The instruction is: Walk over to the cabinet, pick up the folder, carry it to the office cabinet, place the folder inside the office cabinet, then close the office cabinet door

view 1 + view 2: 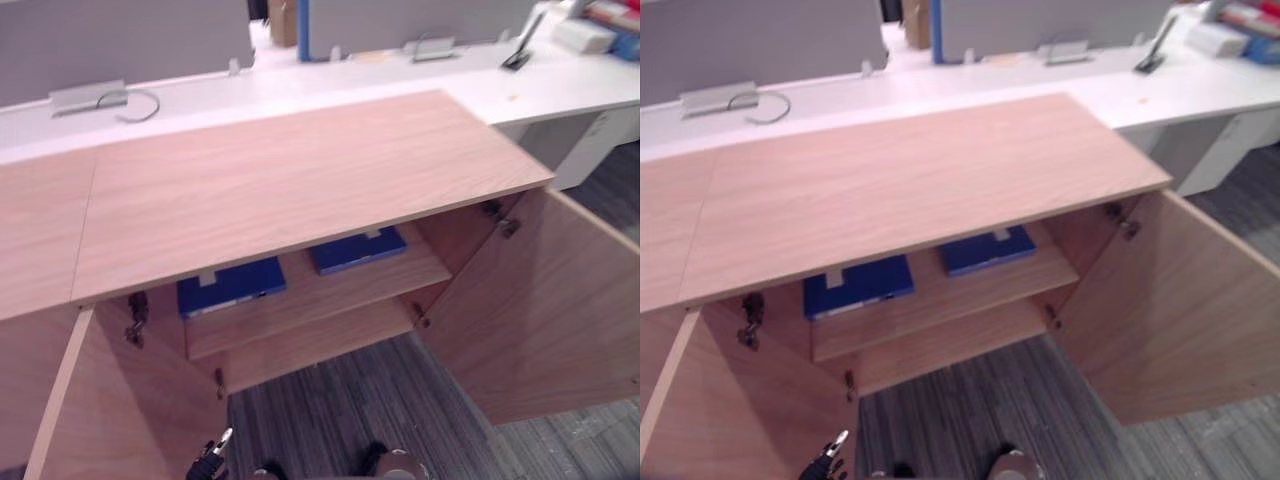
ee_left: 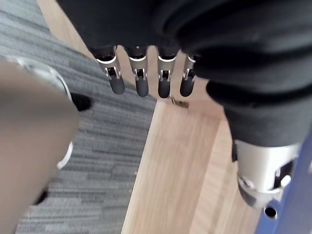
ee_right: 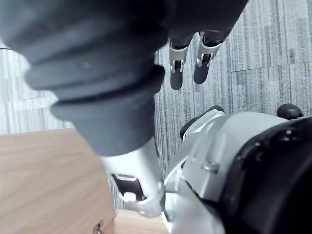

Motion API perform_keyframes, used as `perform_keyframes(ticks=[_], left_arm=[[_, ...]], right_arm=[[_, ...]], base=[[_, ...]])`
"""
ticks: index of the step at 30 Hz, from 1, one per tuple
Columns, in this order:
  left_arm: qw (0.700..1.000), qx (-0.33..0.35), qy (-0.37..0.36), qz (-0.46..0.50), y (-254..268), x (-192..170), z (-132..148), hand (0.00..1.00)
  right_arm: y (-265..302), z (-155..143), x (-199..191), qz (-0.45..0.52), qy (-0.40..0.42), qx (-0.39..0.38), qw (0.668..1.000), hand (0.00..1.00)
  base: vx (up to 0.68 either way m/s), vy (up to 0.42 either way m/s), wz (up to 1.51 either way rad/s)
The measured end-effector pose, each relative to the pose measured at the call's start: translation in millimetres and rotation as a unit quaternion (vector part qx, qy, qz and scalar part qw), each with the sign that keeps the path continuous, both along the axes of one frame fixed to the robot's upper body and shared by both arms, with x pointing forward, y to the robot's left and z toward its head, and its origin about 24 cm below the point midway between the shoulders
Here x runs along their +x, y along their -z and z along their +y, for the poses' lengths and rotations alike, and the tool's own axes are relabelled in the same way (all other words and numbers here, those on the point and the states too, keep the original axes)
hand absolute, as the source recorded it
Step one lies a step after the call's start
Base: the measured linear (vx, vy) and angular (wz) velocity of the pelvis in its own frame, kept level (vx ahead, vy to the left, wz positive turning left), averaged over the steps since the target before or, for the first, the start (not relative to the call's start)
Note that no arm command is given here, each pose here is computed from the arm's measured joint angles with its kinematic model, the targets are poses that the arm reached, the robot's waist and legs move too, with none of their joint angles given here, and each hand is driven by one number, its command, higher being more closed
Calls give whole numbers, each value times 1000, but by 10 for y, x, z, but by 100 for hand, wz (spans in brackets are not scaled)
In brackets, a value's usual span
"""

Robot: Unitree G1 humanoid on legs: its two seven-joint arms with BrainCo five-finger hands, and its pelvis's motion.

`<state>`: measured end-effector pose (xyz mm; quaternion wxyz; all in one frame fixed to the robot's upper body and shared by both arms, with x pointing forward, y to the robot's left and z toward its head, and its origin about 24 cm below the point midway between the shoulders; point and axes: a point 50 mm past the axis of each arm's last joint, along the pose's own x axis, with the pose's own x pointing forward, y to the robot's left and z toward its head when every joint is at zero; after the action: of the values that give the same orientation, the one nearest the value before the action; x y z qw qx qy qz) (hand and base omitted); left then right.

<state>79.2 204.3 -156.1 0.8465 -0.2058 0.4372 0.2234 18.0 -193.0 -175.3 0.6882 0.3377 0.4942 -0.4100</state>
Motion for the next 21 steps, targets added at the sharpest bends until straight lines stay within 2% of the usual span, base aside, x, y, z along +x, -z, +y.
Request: perform_keyframes(ticks=[3,8,12,21], left_arm=[[1000,13,17,4,-2,9,-21,0],[998,43,32,35,24,8,-22,0],[997,53,39,51,41,8,11,0],[991,55,96,76,84,41,-51,0]], right_arm=[[-13,-16,20,4,-37,-14,999,0],[-64,-120,218,-2,-152,-59,987,0],[-69,-152,246,5,-188,-69,980,0],[-21,-145,178,34,-196,-49,979,0]], base=[[-38,48,-3],[-6,-12,0],[59,-114,-27],[3,-124,-31]])
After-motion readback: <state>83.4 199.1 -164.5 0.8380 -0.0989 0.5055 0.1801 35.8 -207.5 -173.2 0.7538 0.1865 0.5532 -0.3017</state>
